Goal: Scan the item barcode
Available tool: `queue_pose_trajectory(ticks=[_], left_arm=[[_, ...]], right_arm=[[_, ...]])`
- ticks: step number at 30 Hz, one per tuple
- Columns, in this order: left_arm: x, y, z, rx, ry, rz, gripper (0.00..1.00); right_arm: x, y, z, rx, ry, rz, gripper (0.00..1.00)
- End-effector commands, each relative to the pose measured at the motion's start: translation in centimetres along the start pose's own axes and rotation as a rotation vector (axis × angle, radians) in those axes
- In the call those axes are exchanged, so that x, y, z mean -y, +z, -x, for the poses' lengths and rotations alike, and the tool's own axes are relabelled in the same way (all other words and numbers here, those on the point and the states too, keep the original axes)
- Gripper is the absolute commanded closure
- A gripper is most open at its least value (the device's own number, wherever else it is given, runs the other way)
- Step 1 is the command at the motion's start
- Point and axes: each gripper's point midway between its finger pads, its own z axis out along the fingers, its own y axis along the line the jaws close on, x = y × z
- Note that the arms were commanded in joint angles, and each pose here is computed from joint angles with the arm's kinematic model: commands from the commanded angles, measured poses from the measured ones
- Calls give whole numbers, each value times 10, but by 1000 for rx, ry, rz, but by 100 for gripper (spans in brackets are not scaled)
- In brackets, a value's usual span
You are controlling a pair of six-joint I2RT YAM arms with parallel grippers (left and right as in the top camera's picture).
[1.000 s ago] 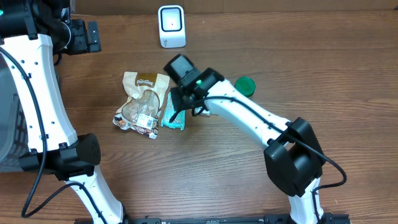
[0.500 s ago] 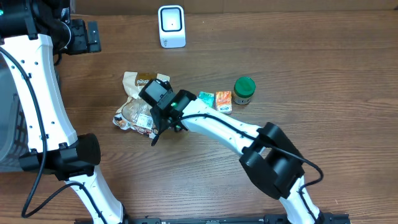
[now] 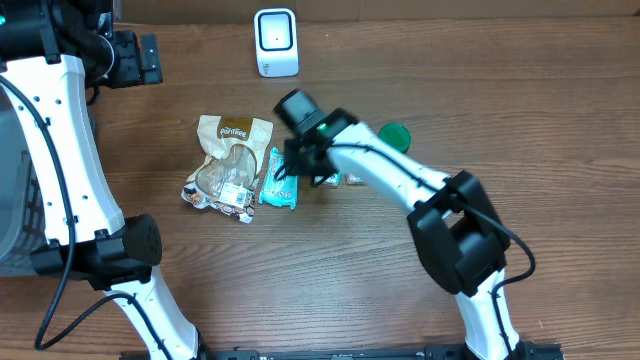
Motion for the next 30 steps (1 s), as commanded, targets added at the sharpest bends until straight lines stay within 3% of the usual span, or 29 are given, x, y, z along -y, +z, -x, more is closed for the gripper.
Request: queue_pose_trajectory(ticks=[1, 12, 18, 23, 30], left_arm=[[2, 2, -1, -6, 12, -11, 1], [2, 2, -1, -6, 12, -11, 1], [2, 2, -1, -6, 12, -11, 0], [2, 2, -1, -6, 12, -11, 0], [2, 2, -1, -6, 12, -11, 0]], right_arm=[[-9, 14, -14, -78, -6, 63, 55], [-13, 56, -28, -150, 7, 117, 61], [-7, 63, -30, -157, -32, 98, 96], [1, 42, -18, -140, -85, 13, 96], [12, -36, 24, 27, -169, -272, 96]])
